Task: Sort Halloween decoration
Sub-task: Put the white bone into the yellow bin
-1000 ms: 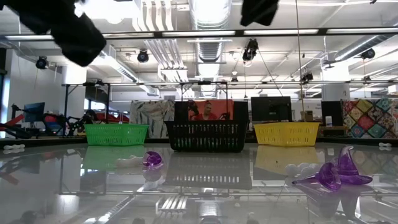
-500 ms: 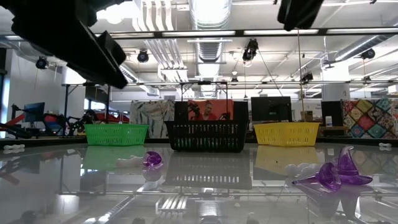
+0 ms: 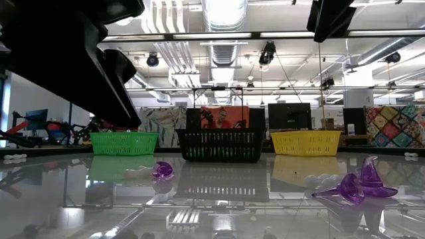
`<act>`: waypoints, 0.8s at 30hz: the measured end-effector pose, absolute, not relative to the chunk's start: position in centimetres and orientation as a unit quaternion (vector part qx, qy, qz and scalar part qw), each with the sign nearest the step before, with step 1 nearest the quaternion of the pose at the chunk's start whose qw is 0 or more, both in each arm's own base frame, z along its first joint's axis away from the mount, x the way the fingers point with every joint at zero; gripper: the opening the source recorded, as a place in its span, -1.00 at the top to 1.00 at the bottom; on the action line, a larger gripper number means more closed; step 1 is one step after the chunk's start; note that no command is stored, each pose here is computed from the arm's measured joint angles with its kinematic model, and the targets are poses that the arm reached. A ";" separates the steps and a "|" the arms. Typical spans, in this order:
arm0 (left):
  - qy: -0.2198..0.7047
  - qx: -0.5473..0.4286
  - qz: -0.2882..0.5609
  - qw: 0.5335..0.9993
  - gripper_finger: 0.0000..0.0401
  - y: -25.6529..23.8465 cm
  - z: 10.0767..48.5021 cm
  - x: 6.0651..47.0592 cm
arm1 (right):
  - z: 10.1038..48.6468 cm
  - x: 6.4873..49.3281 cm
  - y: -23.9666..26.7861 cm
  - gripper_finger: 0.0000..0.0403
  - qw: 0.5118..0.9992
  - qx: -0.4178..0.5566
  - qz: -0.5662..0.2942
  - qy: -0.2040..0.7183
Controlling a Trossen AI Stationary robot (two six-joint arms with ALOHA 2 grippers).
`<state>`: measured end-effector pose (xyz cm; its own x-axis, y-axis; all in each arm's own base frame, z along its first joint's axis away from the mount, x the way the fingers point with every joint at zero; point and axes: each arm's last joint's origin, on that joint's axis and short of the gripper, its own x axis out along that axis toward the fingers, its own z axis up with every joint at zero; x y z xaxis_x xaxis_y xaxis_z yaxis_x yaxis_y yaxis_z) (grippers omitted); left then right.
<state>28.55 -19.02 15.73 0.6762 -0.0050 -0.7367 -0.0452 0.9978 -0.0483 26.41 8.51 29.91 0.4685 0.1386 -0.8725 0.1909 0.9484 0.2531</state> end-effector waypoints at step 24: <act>0.414 -0.007 0.095 0.905 0.50 -19.2 12.5 28.4 | 29.5 25.9 10.4 0.46 0.845 0.160 -0.032 0.509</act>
